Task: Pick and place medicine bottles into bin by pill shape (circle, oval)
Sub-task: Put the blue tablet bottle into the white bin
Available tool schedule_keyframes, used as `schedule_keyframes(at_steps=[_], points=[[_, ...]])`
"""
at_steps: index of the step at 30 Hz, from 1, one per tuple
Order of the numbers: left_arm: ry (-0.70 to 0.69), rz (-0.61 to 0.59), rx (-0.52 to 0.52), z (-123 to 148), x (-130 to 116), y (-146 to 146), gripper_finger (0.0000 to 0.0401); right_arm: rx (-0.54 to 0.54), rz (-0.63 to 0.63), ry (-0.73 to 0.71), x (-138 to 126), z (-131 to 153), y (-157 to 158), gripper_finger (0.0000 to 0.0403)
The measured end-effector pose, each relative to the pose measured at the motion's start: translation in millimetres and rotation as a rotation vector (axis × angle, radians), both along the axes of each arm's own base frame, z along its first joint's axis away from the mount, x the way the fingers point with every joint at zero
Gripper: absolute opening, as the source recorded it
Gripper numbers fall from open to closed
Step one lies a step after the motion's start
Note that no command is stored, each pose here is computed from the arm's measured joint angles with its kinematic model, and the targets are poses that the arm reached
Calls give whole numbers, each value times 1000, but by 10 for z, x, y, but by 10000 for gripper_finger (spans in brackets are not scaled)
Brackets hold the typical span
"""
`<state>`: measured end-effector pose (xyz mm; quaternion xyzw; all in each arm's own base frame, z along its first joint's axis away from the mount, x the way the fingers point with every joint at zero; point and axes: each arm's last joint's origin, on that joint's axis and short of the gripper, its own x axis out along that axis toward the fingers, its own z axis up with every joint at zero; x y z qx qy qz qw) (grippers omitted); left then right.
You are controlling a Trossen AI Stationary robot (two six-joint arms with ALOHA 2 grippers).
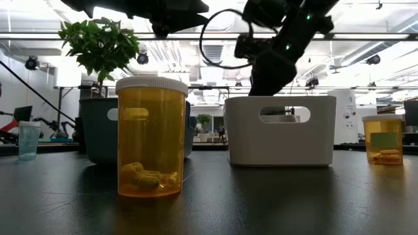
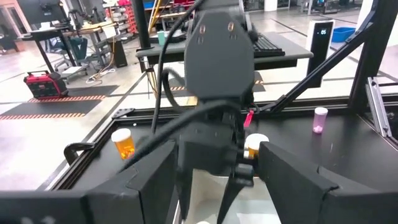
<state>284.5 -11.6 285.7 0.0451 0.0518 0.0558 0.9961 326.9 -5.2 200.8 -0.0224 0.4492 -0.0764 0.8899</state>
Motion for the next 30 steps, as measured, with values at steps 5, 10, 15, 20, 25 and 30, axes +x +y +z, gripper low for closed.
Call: schedule_keyframes(at_steps=[5,10,15,20,25,30], points=[[6,28,-43,-14,-2,7,211,17,-1,-6,-185,235,69,187],[5,45,-68,-23,-4,11,211,41,9,-66,-447,466,177,184],[1,121,-111,-31,-9,32,211,51,63,-140,-743,608,295,184],[81,267,-216,-94,-26,122,210,61,98,-207,-1008,650,345,184],[180,426,-358,-158,-74,365,210,58,109,-274,-1225,658,316,184],[295,667,-528,-216,-211,745,210,22,154,-397,-1340,687,298,184]])
